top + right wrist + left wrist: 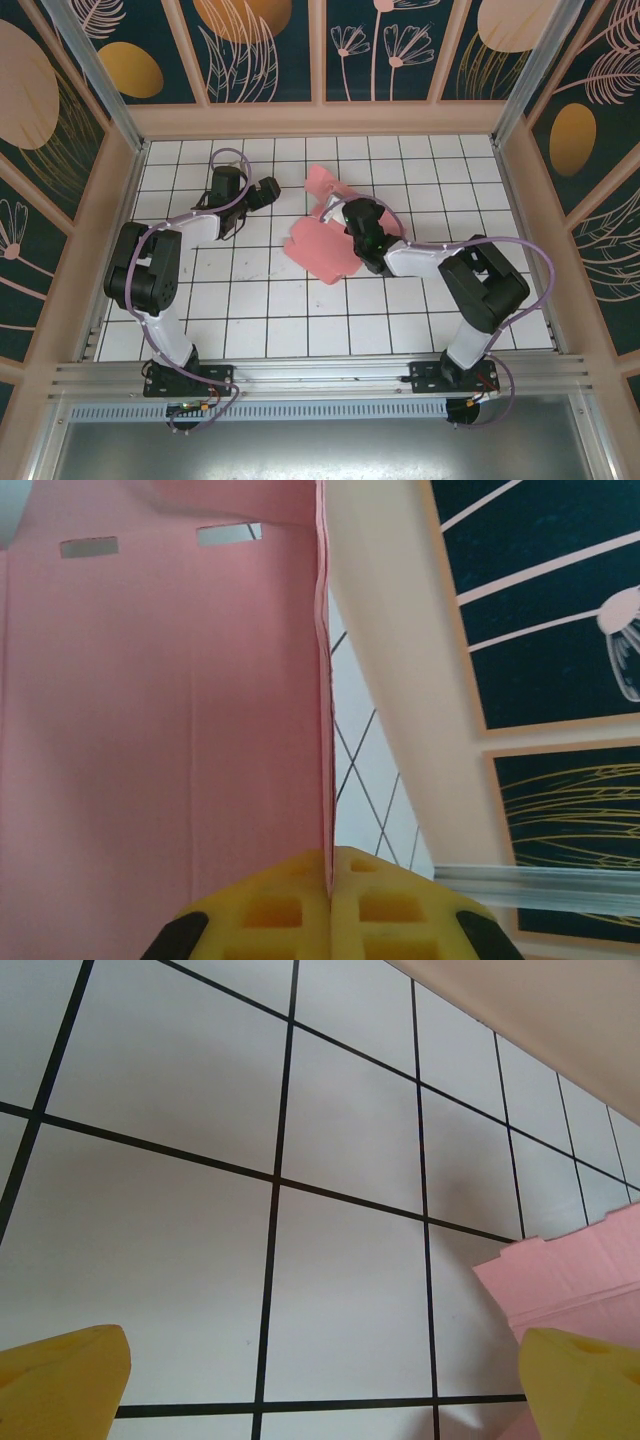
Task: Fold the paper box
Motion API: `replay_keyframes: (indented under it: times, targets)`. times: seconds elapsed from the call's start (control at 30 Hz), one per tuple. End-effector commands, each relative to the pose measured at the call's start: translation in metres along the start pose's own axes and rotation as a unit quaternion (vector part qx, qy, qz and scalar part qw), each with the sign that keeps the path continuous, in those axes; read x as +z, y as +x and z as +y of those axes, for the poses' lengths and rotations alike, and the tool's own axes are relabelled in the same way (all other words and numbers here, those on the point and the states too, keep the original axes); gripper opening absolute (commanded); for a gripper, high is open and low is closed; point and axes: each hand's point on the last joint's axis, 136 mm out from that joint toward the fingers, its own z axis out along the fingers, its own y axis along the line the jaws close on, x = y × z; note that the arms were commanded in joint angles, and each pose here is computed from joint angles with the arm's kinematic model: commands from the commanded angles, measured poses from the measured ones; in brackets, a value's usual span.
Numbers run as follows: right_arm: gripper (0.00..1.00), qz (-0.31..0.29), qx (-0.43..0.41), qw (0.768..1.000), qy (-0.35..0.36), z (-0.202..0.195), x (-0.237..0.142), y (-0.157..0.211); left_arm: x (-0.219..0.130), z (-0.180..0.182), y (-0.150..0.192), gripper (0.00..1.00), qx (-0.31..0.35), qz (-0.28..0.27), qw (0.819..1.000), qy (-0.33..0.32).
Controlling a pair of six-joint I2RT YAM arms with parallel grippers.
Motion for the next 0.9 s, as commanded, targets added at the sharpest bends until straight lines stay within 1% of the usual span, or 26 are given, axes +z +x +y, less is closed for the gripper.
replay_keyframes:
  times: [0.0,0.27,0.5,0.7,0.87]
  targets:
    - [0.00,-0.018,-0.014,0.997,0.076,-0.023,-0.010,-0.012,0.003,-0.005,-0.017,0.99,0.003,-0.019,1.000,0.012]
    - [0.00,-0.045,-0.053,0.991,0.113,-0.009,-0.019,-0.025,0.007,-0.004,-0.017,0.99,0.009,-0.018,1.000,0.014]
    - [0.00,-0.049,-0.083,0.983,0.153,-0.003,-0.018,-0.025,0.010,0.005,-0.015,0.99,0.011,-0.013,1.000,0.015]
    - [0.00,-0.045,-0.100,0.983,0.145,0.011,-0.012,-0.021,0.018,0.005,-0.012,0.99,-0.004,-0.007,0.999,0.032]
    - [0.00,-0.042,-0.109,0.979,0.164,0.012,-0.011,-0.018,0.024,-0.001,-0.018,0.99,-0.010,-0.009,0.999,0.048]
